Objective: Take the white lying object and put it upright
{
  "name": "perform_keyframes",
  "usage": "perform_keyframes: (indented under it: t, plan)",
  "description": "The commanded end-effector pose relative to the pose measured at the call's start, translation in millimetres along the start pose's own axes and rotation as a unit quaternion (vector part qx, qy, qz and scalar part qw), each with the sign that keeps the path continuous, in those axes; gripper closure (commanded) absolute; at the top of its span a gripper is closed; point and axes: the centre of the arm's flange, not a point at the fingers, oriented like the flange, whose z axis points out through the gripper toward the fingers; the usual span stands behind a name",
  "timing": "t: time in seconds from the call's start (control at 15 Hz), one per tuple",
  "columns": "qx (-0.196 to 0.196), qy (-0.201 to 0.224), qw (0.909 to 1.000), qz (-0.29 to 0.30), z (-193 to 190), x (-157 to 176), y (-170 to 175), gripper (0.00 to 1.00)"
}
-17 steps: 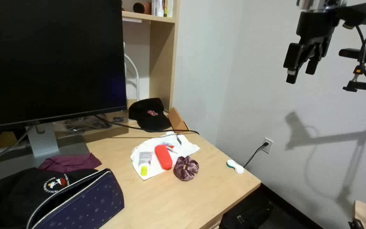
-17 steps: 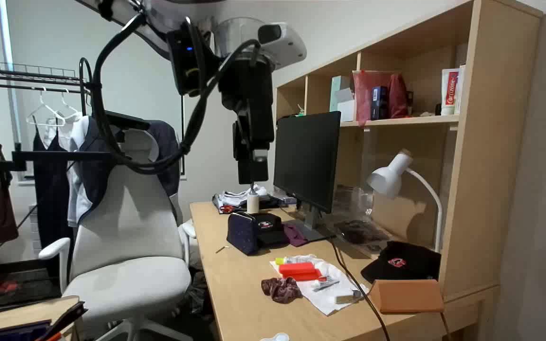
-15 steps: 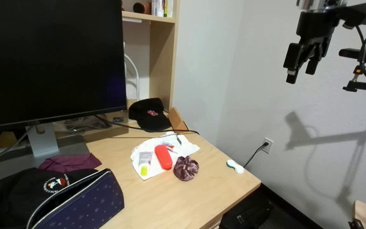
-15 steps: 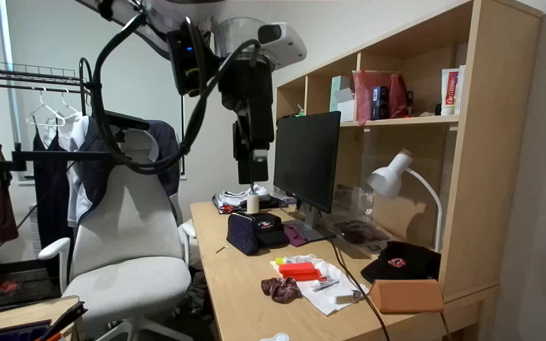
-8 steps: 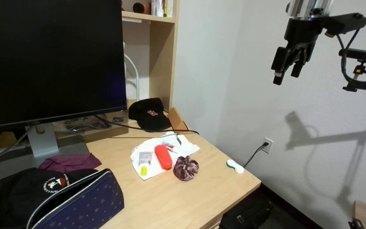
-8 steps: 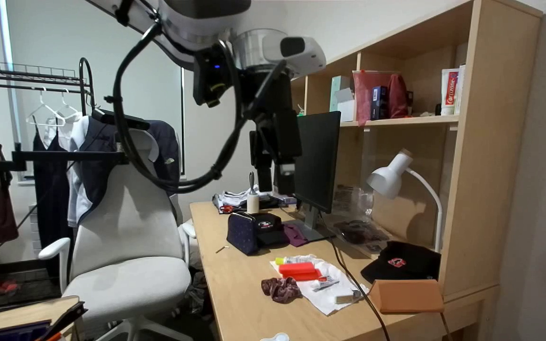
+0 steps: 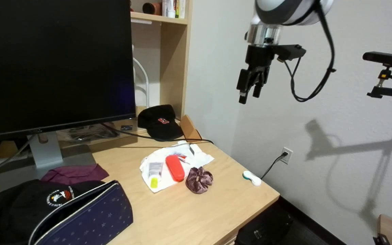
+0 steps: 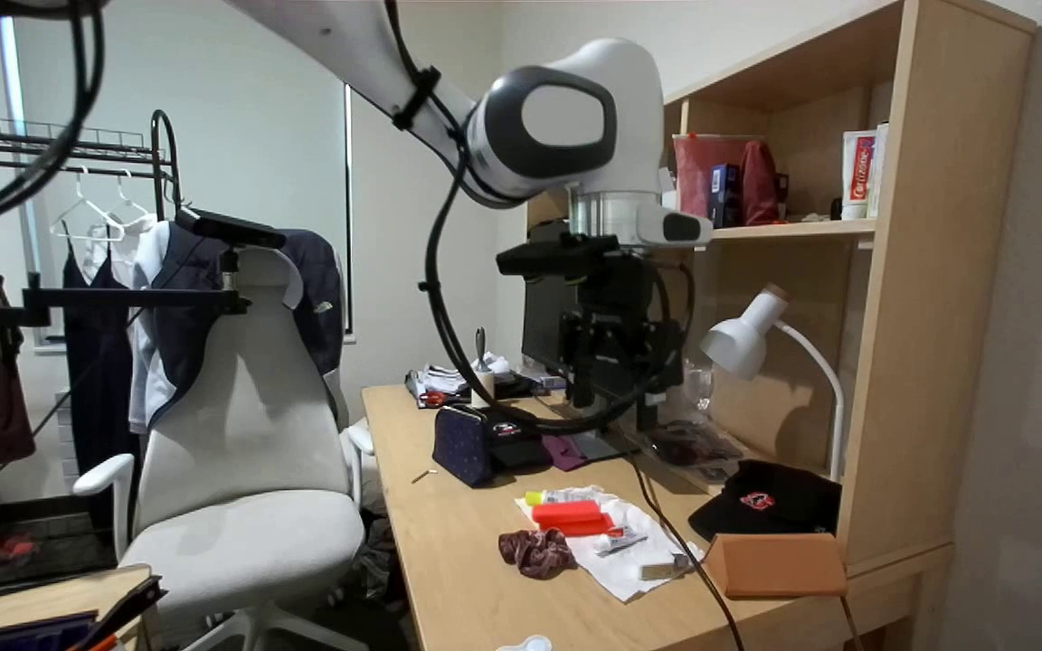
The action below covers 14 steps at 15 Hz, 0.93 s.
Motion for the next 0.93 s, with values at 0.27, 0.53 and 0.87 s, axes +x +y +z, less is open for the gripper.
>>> perform_keyframes:
  t: [0.27,0.53,0.87]
  plan:
    - [0.042,-0.082,0.9941,-0.057,84.9,121.8,-20.6,0.0]
    - [0.074,-0.096,0.9914,-0.051,120.4,159.0,-54.1,0.0]
    - [0.101,-0.101,0.989,-0.038,132.7,182.4,-66.8,0.0]
